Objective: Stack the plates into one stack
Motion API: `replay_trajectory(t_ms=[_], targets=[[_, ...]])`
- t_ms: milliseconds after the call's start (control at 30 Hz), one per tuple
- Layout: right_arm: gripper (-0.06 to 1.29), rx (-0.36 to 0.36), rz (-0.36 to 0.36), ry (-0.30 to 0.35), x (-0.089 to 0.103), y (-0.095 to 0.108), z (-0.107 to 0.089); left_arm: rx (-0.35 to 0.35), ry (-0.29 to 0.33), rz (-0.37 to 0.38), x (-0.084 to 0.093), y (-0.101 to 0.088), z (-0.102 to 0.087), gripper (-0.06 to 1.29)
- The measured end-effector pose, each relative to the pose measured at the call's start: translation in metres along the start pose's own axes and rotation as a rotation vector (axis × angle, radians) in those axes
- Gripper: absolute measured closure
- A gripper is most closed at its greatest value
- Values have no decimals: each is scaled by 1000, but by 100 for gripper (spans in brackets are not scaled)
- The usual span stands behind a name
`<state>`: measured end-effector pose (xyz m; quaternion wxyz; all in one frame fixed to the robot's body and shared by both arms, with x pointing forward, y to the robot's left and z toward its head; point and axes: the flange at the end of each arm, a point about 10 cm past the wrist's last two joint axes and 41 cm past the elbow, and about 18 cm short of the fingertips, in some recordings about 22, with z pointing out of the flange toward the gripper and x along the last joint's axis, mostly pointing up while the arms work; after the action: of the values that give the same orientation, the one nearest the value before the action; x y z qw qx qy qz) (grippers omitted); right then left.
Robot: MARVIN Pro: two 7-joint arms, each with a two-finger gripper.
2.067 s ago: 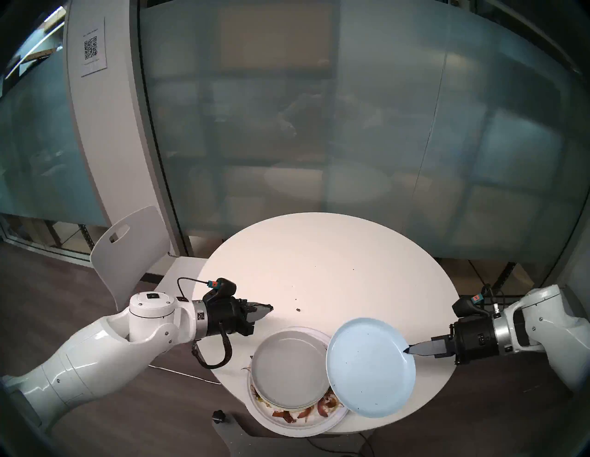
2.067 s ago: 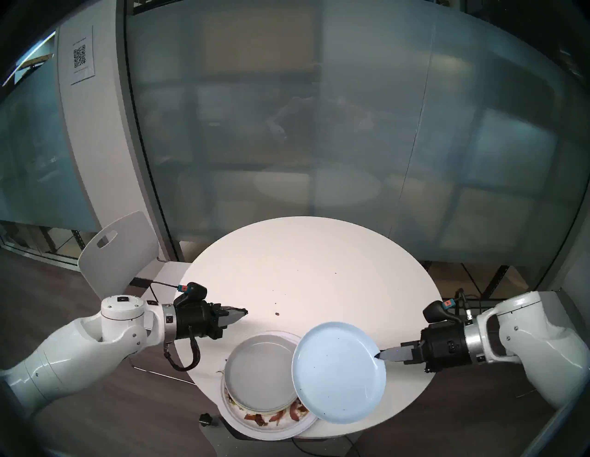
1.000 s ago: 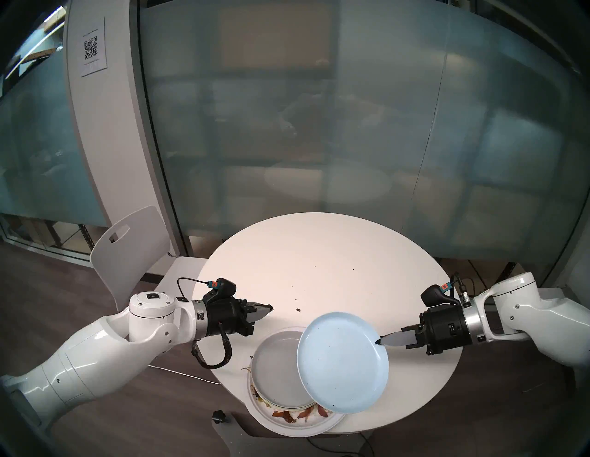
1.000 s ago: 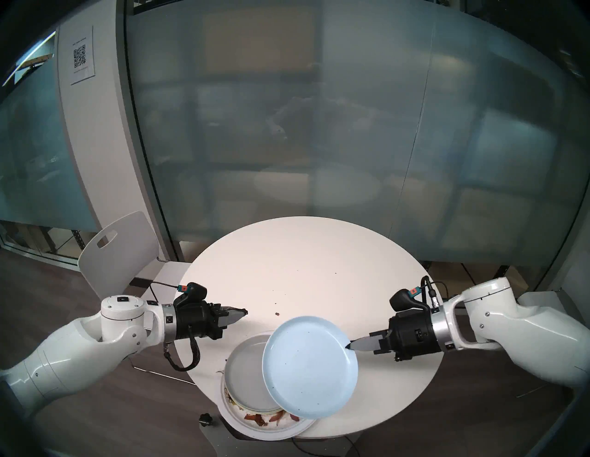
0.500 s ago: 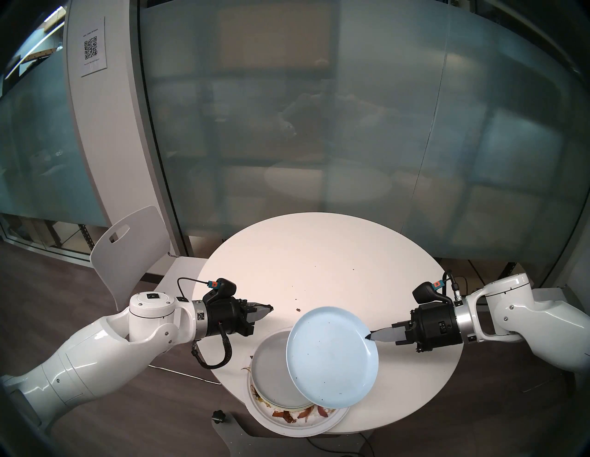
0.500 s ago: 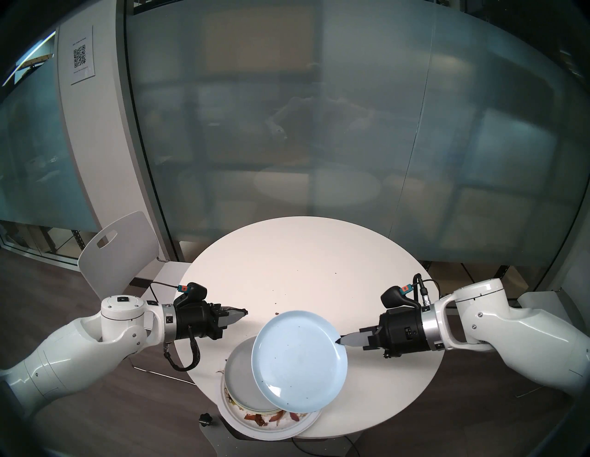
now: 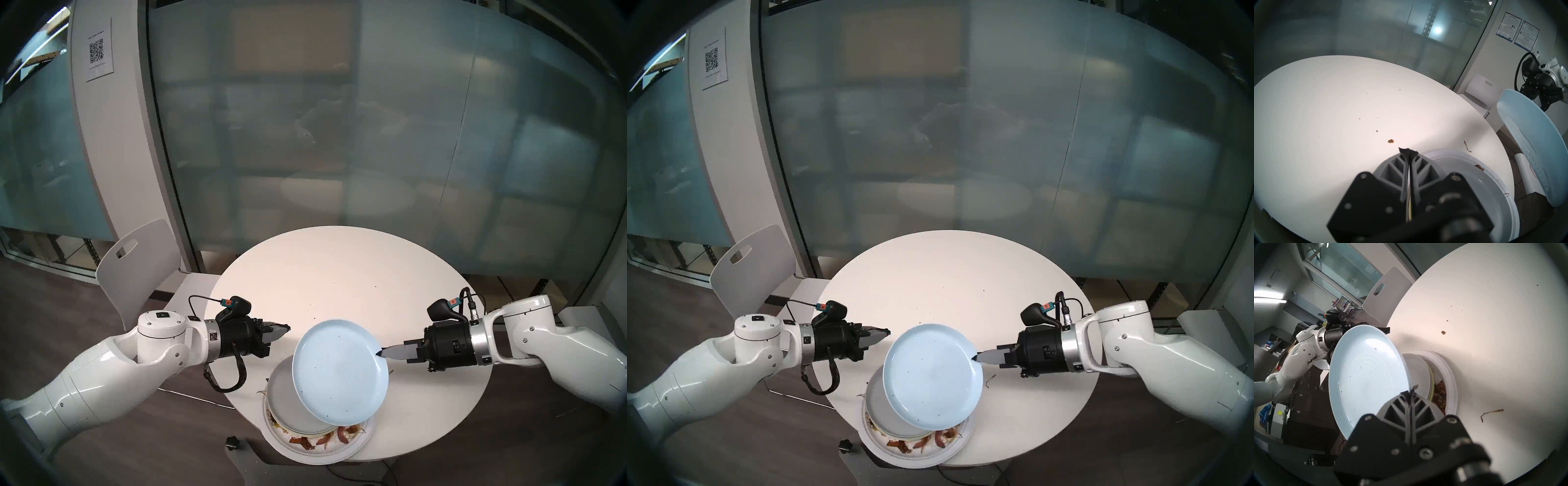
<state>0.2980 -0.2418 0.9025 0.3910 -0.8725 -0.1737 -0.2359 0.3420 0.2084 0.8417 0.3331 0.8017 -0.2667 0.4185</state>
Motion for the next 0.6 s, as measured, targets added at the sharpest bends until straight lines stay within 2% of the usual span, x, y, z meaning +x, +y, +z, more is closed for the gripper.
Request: replay_trajectory(t_ms=[200,600], targets=[[125,-9,8,-10,-1,5,11,0,0,0,0,0,0,118],[125,-19,33,-46,0,16,47,-1,-1,0,0,0,0,118]])
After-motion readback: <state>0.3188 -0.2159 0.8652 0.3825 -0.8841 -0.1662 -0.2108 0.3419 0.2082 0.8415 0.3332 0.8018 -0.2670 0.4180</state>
